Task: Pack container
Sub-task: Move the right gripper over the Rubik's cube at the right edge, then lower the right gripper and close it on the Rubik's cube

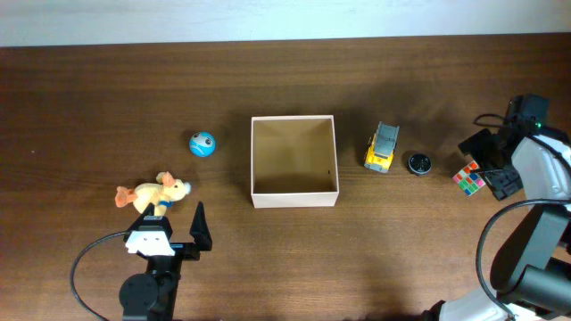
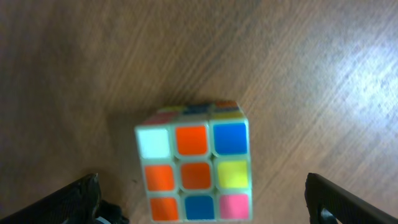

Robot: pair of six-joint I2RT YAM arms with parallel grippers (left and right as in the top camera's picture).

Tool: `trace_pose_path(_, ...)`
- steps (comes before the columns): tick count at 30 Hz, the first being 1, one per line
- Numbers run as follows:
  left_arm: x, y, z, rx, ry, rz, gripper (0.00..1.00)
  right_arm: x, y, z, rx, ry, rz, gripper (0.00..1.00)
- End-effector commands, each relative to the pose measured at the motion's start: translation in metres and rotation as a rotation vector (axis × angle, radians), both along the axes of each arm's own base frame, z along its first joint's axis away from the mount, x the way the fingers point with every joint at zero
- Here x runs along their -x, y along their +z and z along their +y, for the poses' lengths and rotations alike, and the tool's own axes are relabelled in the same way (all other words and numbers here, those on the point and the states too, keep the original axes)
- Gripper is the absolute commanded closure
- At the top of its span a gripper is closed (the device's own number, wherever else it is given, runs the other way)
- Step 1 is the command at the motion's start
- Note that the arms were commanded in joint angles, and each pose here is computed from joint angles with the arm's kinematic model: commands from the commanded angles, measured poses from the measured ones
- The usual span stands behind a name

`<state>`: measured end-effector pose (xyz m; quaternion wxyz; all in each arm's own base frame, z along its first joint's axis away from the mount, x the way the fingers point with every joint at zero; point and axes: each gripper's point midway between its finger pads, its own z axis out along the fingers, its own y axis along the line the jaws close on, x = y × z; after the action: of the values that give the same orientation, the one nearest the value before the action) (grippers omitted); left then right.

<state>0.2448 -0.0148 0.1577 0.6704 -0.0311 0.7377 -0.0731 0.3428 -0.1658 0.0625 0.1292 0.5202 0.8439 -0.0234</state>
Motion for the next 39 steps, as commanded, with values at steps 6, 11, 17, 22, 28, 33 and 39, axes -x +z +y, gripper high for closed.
trace_pose_path(6, 0.000, 0.000, -0.003, -0.018, -0.016, -0.007, 0.01, -0.010, 0.005, -0.008, 0.021, -0.016, -0.047, 0.01)
trace_pose_path(11, 0.000, 0.000, -0.003, -0.018, -0.016, -0.007, 0.01, -0.011, -0.002, -0.008, 0.025, -0.017, -0.056, 0.01)
trace_pose_path(17, 0.000, 0.000, -0.003, -0.018, -0.016, -0.007, 0.01, -0.009, -0.022, -0.008, 0.010, -0.016, -0.023, 0.01)
trace_pose_path(22, 0.000, 0.000, -0.003, -0.018, -0.016, -0.007, 0.01, -0.007, -0.042, -0.007, -0.008, -0.017, 0.017, 0.01)
trace_pose_path(28, 0.000, 0.000, -0.003, -0.018, -0.016, -0.007, 0.01, -0.009, -0.058, -0.007, -0.020, -0.015, 0.034, 0.04)
trace_pose_path(33, 0.000, 0.000, -0.003, -0.018, -0.016, -0.007, 0.01, -0.012, -0.057, -0.008, -0.015, -0.015, 0.023, 0.19)
trace_pose_path(39, 0.000, 0.000, -0.003, -0.018, -0.016, -0.007, 0.01, -0.012, -0.057, -0.008, -0.015, -0.014, 0.022, 0.37)
